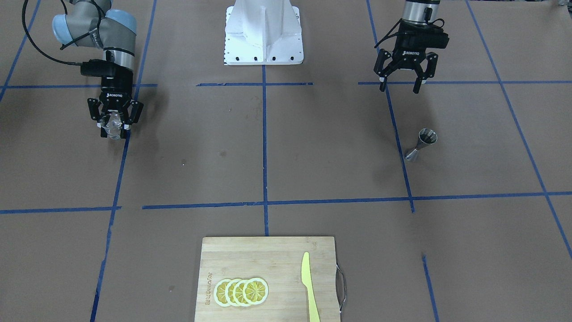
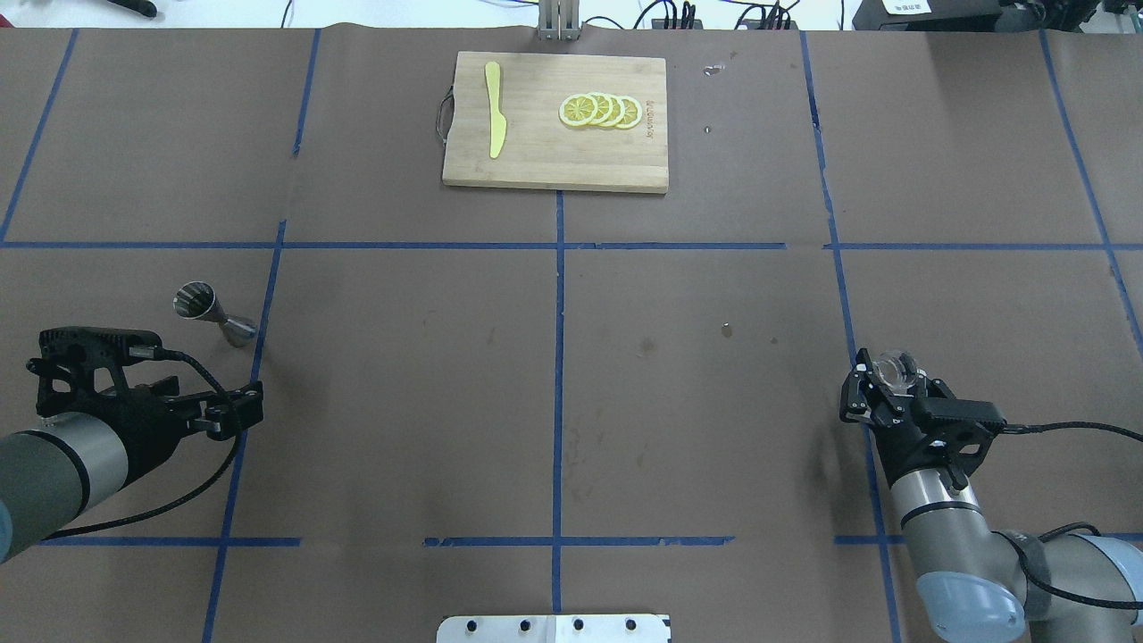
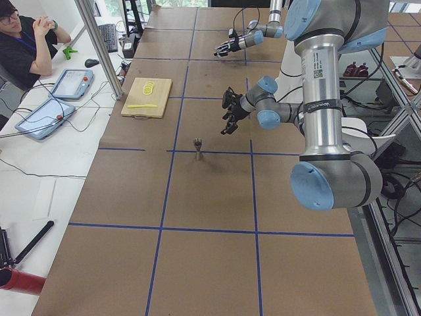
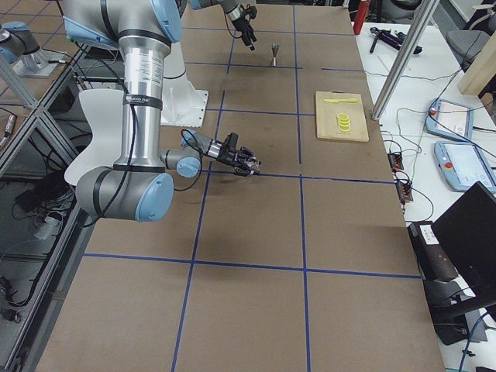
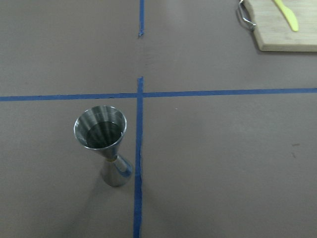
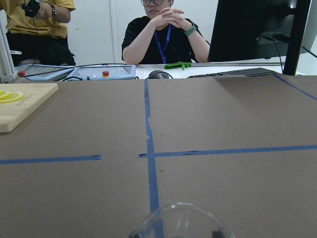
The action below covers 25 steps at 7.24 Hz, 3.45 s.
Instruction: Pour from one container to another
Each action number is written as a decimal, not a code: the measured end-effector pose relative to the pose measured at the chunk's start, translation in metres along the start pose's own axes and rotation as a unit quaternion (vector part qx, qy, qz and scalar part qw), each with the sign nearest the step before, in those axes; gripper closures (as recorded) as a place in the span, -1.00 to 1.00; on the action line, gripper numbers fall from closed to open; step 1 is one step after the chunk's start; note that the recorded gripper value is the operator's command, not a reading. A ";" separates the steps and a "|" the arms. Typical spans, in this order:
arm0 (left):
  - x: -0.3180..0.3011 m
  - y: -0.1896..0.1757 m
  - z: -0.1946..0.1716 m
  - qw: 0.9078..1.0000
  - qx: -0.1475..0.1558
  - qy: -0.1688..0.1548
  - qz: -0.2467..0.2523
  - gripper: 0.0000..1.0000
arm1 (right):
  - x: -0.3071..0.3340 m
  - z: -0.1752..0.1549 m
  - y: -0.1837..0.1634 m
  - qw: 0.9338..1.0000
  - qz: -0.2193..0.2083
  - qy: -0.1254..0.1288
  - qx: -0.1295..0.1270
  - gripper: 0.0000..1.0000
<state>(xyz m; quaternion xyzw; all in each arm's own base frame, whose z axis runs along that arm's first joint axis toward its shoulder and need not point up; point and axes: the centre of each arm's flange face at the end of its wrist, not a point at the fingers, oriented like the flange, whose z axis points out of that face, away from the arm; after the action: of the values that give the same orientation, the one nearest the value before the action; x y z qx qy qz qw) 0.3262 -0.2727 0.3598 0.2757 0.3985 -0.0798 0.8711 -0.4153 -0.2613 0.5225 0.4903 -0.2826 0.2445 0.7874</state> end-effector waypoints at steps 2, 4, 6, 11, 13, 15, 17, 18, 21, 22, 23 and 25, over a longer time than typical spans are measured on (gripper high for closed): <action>0.003 -0.004 -0.009 1.000 -0.005 0.008 0.004 -1.00 | 0.002 0.001 0.003 1.000 0.008 -0.004 0.001 0.31; 0.004 -0.005 -0.008 1.000 -0.006 0.008 0.007 -1.00 | 0.006 0.003 0.007 1.000 0.007 -0.004 0.000 -0.05; 0.003 -0.004 -0.006 1.000 -0.007 0.006 0.008 -1.00 | 0.009 0.005 0.010 1.000 0.003 -0.003 0.000 -0.38; 0.003 -0.003 -0.004 1.000 -0.007 0.005 0.009 -1.00 | 0.009 0.005 0.011 1.000 0.001 -0.002 0.000 -1.00; 0.006 -0.004 -0.007 1.000 -0.009 0.011 0.008 -1.00 | 0.008 0.004 0.009 1.000 0.003 -0.003 -0.001 -1.00; 0.012 -0.005 -0.009 1.000 -0.016 0.020 0.005 -1.00 | 0.009 0.000 0.000 1.000 0.007 -0.006 -0.002 -1.00; 0.015 -0.006 -0.010 1.000 -0.017 0.025 0.004 -1.00 | 0.020 -0.022 -0.030 1.000 0.011 -0.015 -0.019 -1.00; 0.016 -0.008 -0.012 0.999 -0.022 0.028 0.005 -1.00 | 0.023 -0.039 -0.053 0.999 0.016 -0.023 -0.041 -1.00; -0.006 -0.061 -0.024 0.998 -0.030 0.042 0.043 -1.00 | 0.022 -0.074 -0.126 0.991 -0.015 -0.045 -0.125 -1.00; -0.027 -0.088 -0.029 0.996 -0.030 0.041 0.070 -1.00 | 0.032 -0.063 -0.151 0.987 -0.047 -0.037 -0.152 -1.00; -0.051 -0.114 -0.032 0.994 -0.030 0.038 0.098 -1.00 | 0.050 -0.041 -0.178 0.979 -0.083 -0.023 -0.185 -1.00; -0.118 -0.166 -0.026 0.987 -0.038 0.022 0.157 -1.00 | 0.098 0.018 -0.237 0.949 -0.149 0.003 -0.278 -1.00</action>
<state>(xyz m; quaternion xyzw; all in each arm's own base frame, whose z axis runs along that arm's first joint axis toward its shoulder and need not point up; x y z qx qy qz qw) 0.1703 -0.4061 0.3643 0.3030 0.3719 0.0789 0.8739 -0.1915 -0.3621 0.4465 0.2880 -0.2605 0.0384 0.9207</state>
